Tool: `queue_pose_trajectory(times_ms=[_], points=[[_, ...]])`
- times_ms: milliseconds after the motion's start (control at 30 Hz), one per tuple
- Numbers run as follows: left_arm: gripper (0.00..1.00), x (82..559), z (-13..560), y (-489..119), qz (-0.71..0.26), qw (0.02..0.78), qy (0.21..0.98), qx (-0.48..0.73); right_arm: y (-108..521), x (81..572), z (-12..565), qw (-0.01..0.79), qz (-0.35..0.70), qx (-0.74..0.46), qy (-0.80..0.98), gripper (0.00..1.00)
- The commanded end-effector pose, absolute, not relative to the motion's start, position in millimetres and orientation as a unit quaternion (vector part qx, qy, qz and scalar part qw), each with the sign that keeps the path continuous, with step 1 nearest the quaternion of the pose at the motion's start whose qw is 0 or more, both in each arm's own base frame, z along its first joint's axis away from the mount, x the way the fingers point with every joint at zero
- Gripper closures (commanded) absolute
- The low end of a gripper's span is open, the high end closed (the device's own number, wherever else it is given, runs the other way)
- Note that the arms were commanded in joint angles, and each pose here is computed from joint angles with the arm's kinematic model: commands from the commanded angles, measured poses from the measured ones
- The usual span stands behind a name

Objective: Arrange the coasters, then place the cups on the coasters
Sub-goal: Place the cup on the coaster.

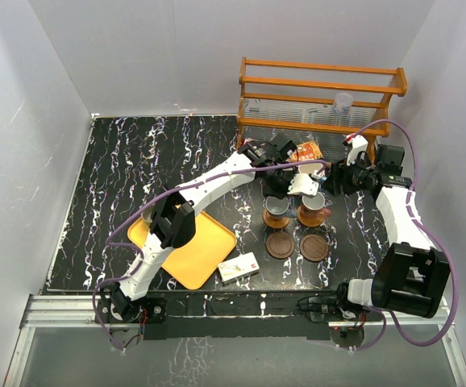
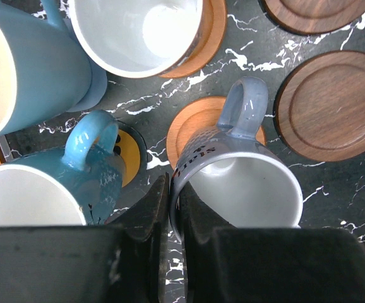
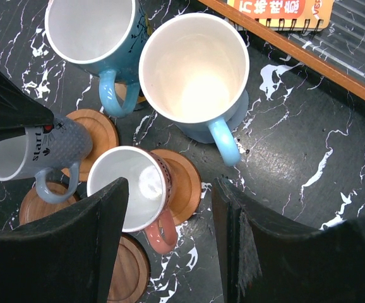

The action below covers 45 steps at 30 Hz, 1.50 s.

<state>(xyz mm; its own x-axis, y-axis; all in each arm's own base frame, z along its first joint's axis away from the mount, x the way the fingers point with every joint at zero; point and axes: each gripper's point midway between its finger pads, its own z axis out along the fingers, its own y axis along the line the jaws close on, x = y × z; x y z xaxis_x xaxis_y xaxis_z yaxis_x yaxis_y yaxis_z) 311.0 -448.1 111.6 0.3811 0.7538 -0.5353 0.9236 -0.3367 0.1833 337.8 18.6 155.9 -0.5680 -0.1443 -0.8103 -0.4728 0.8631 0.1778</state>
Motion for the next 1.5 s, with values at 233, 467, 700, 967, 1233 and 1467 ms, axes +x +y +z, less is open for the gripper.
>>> queue_pose_trajectory(times_ms=[233, 467, 700, 967, 1233, 1467], points=[[1.0, 313.5, 135.2, -461.7, -0.184, 0.262, 0.48, 0.817, 19.9, 341.9, 174.7, 0.462, 0.185, -0.196, 0.845, 0.47], [1.0, 308.4, 134.0, -460.1, -0.193, 0.252, 0.482, 0.817, 19.3, 342.1, 175.4, 0.463, 0.183, -0.196, 0.845, 0.47], [1.0, 301.0, 137.1, -460.5, -0.213, 0.247, 0.483, 0.813, 19.2, 342.2, 174.8, 0.462, 0.183, -0.195, 0.846, 0.47], [1.0, 301.8, 131.4, -460.6, -0.213, 0.243, 0.486, 0.812, 18.4, 342.3, 174.3, 0.462, 0.181, -0.194, 0.846, 0.47], [1.0, 303.8, 118.6, -457.8, -0.206, 0.229, 0.489, 0.816, 18.0, 342.7, 174.4, 0.462, 0.18, -0.194, 0.846, 0.47], [1.0, 304.2, 110.6, -458.2, -0.205, 0.223, 0.49, 0.817, 17.5, 342.2, 174.0, 0.462, 0.179, -0.194, 0.847, 0.47]])
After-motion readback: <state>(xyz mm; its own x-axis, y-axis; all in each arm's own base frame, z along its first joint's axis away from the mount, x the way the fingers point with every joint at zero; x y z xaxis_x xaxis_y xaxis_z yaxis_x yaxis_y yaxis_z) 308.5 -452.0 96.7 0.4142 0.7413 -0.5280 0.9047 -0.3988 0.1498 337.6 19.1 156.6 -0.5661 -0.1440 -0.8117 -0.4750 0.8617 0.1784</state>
